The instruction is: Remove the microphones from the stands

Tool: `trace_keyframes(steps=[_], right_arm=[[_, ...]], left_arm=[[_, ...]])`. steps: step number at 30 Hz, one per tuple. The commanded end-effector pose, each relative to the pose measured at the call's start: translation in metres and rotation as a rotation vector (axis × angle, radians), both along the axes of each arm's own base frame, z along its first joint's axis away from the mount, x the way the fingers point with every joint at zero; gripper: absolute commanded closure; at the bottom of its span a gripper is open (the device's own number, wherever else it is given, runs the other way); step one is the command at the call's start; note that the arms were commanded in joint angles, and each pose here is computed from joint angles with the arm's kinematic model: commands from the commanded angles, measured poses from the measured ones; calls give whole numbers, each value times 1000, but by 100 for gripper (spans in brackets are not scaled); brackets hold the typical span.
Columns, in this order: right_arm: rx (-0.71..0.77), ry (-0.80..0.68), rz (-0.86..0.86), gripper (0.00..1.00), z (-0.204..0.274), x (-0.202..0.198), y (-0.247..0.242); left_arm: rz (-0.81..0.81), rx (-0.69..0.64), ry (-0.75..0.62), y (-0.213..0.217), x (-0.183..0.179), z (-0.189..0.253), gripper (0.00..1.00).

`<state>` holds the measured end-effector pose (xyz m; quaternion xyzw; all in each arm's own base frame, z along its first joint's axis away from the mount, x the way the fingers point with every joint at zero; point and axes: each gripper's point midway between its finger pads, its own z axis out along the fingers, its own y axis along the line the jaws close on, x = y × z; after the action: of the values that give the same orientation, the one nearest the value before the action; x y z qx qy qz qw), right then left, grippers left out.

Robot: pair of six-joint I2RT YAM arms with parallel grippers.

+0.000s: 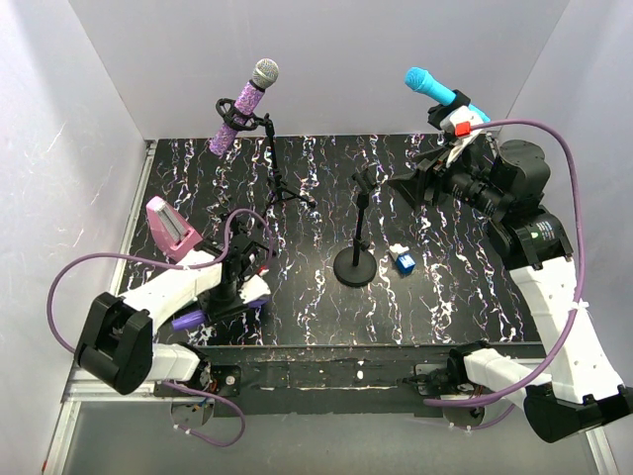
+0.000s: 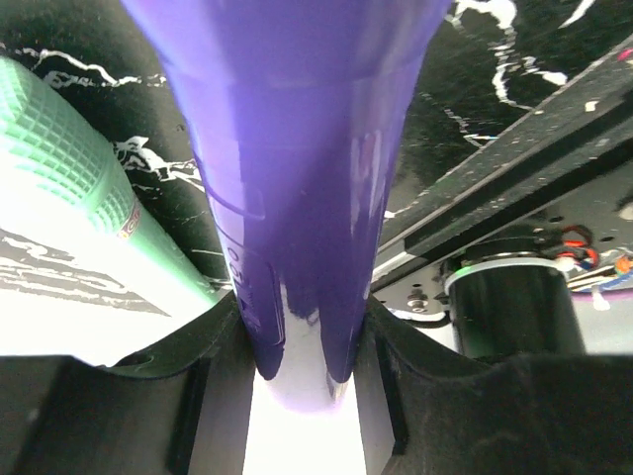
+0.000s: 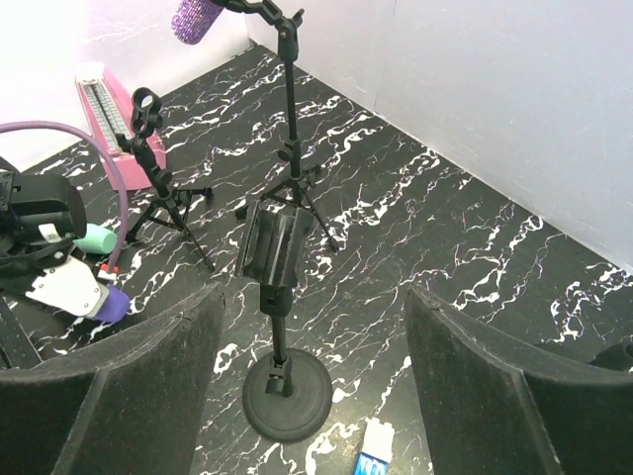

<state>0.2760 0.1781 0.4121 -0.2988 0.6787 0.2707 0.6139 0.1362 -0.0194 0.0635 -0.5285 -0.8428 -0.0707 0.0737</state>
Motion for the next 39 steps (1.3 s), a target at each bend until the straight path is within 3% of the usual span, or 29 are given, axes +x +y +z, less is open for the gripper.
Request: trace_keyframes(steps=[1,6,8,18,21,24,28,31,35,39], right_arm=[[17,-65,-3,21,24,-6,-3],[18,-64,-4,21,22,-6,-4],[18,-64,-6,21,21,-7,-4],[0,-39,-12,20,12,-12,-8],[0,62,-24,20,6,-17,-10],[-7,206,-18,20,-6,-27,-17],[72,398,-77,20,-37,-28,-32],[112,455,-96,20,-66,-18,-40],[93,448,7,19,-101,-16,-31],[104,518,41,13,-135,-10,-25]], left_arm=[[-19,108,-64,21,13,-3,86],[-48,135,23,22,9,-9,50],[-43,122,50,18,8,-10,42],[-34,65,80,5,8,0,39],[-32,4,58,-9,14,24,33],[-66,-180,92,-46,8,58,30],[-226,-506,4,-116,21,119,25],[-290,-690,-150,-167,56,156,21],[-386,-961,-298,-232,94,202,18],[-414,-1100,-527,-264,135,225,16]])
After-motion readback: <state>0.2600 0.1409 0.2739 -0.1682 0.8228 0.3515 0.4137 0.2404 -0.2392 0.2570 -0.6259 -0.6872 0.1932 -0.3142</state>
